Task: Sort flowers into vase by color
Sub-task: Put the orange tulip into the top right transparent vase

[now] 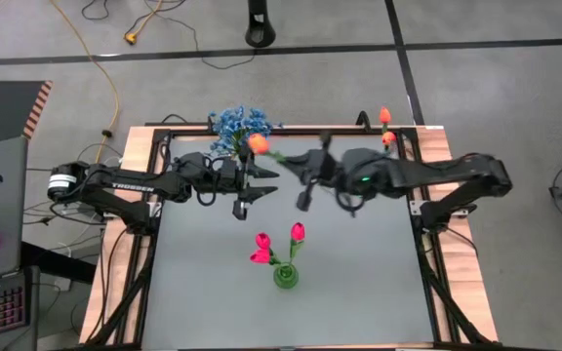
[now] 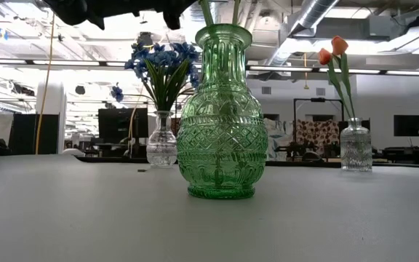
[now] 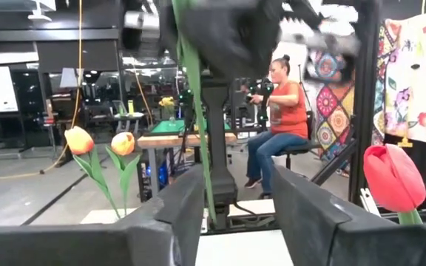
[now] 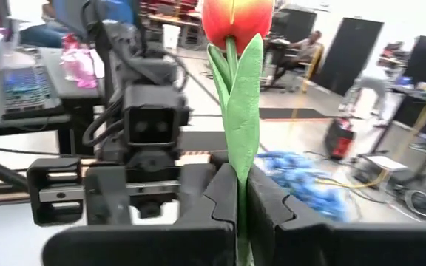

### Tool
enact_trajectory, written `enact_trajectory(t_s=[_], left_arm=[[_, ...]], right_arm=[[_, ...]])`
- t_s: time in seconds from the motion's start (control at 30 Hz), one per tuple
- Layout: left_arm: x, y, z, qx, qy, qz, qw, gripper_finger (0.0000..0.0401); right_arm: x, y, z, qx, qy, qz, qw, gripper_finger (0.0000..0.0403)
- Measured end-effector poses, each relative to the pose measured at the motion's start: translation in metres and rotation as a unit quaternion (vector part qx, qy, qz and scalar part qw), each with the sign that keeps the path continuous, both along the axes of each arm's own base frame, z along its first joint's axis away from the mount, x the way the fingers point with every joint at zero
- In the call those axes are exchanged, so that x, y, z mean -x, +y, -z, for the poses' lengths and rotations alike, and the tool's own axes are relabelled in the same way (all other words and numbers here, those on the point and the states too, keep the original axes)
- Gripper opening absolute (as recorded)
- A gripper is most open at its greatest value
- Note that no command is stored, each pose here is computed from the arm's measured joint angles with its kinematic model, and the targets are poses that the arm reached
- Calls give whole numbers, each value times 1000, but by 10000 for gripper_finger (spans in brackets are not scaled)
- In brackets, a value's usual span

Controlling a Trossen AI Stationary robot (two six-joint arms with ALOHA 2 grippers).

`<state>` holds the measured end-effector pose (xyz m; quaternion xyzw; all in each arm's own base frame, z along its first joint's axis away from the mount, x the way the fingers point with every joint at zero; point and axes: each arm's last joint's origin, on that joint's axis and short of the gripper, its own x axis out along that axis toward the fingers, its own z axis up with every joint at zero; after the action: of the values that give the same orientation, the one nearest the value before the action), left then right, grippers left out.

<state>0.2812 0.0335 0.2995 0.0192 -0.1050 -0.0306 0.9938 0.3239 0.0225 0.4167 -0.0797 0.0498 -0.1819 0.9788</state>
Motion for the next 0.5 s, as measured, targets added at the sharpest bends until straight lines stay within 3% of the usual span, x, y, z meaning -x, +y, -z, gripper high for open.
enact_trajectory(t_s=[0.27, 0.5], left_arm=[[-1, 0, 3, 4, 14, 0, 1000, 153], [0, 0, 2, 0, 8, -1, 1000, 147]], right_arm=[[70, 4, -26, -26, 26, 73, 997, 34], [115, 14, -12, -38, 63, 148, 986, 34]])
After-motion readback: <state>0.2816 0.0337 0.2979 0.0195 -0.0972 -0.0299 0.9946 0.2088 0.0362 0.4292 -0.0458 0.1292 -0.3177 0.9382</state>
